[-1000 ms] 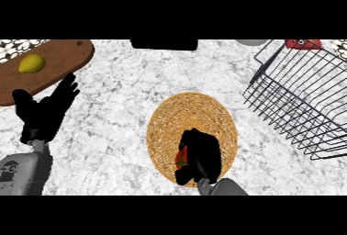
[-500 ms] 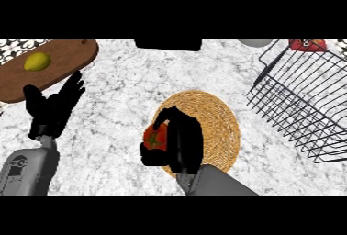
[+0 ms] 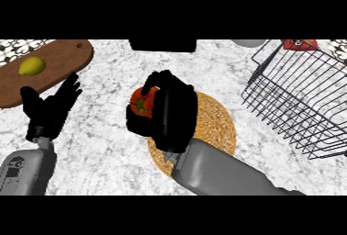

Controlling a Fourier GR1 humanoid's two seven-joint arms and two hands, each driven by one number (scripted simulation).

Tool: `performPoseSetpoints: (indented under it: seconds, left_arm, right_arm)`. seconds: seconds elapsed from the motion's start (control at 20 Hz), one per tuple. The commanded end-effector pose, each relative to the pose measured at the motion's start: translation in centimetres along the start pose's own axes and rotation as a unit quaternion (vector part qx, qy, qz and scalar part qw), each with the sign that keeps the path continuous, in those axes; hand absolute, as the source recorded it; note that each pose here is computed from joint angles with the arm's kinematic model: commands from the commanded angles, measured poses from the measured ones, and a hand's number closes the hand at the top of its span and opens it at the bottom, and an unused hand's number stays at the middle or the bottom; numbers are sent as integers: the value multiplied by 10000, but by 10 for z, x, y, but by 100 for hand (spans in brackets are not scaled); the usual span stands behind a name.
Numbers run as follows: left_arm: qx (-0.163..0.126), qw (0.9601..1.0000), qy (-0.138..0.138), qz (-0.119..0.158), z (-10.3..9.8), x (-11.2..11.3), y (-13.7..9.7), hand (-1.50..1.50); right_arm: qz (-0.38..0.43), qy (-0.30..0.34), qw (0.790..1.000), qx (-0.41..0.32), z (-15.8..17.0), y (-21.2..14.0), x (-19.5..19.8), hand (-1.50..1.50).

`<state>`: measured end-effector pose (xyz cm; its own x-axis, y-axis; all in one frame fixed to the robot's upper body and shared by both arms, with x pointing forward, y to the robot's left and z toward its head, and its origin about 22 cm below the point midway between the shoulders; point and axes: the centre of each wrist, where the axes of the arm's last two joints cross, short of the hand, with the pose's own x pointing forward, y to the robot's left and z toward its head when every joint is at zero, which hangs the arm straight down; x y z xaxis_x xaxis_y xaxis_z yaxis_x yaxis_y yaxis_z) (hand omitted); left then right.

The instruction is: Pick the tomato from the placemat and place it in the basket

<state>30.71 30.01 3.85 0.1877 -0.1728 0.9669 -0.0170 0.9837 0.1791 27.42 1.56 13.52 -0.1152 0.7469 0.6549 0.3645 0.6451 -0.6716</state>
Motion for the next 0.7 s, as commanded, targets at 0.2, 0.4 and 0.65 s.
performPoseSetpoints:
  seconds: [0.2, 0.4, 0.65]
  left_arm:
    - [-4, 10000, 38, -72, 6, 0, 1, 0]
    - [78, 10000, 20, 9, 0, -1, 4, 0]
    - [111, 9999, -11, -1, 8, -3, 6, 0]
  right_arm:
    - [79, 1139, 9908, -730, -40, -27, 47, 150]
    - [75, 1231, 9850, -1206, -75, -49, 77, 150]
    - [421, 1443, 9759, -1580, -107, -53, 74, 150]
